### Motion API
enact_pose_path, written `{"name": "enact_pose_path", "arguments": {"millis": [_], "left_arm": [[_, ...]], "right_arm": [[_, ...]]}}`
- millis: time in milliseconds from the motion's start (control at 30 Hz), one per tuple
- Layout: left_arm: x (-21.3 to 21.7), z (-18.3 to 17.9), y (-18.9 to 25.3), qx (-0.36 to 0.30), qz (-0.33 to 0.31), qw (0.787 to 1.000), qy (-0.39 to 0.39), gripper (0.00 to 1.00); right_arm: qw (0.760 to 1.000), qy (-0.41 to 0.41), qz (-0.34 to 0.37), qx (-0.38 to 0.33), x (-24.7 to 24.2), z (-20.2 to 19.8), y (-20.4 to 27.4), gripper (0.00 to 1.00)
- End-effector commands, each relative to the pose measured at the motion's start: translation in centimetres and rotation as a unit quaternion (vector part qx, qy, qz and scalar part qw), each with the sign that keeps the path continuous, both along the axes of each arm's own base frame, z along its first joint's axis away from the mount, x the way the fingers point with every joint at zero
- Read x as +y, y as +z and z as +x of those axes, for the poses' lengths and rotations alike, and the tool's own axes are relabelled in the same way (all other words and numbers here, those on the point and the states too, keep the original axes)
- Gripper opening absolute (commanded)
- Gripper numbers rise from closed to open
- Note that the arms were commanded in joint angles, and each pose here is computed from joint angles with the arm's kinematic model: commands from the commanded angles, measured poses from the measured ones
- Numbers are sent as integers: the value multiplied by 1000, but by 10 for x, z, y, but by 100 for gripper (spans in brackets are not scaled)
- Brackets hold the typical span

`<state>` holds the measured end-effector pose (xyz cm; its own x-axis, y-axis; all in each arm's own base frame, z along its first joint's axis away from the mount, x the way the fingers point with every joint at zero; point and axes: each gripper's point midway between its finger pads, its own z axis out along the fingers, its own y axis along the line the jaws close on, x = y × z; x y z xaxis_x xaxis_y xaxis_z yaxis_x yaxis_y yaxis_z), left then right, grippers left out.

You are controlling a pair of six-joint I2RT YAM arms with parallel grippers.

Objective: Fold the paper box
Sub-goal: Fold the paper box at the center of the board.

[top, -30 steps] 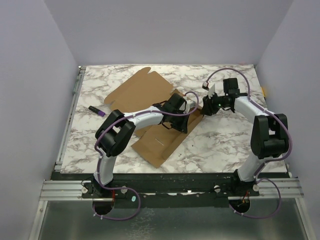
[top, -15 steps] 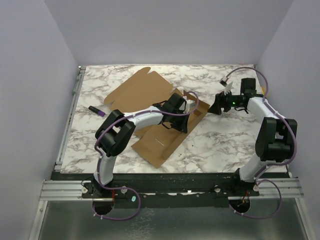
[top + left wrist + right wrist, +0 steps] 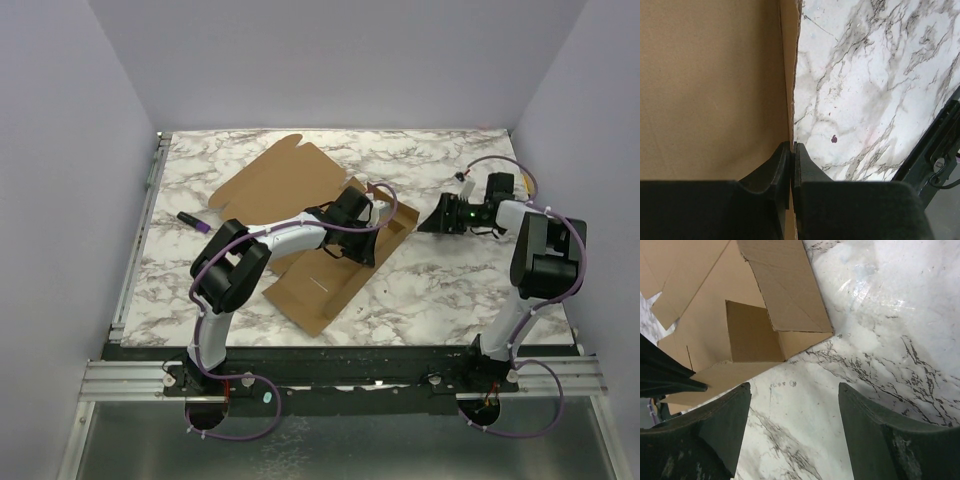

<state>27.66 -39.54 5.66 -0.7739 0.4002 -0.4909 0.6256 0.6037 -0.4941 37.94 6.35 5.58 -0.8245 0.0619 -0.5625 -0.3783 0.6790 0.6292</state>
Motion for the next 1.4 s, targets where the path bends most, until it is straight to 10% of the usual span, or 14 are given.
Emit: {"name": "enact_pose_path", "arguments": {"millis": [0,1167,1367], "left_arm": [[2,-9,13,-1,-16,1000,-18,4],[-16,-8,48,-11,-69,997,-33,3],[-19,-8,49,-9,-75,997,-34,3]], "right_arm": [[999,-27,41,20,6,4,-1,74],[943,-164,252,145,27,2,-5,83],[940,-138,285,128,33,0,11,100]]}}
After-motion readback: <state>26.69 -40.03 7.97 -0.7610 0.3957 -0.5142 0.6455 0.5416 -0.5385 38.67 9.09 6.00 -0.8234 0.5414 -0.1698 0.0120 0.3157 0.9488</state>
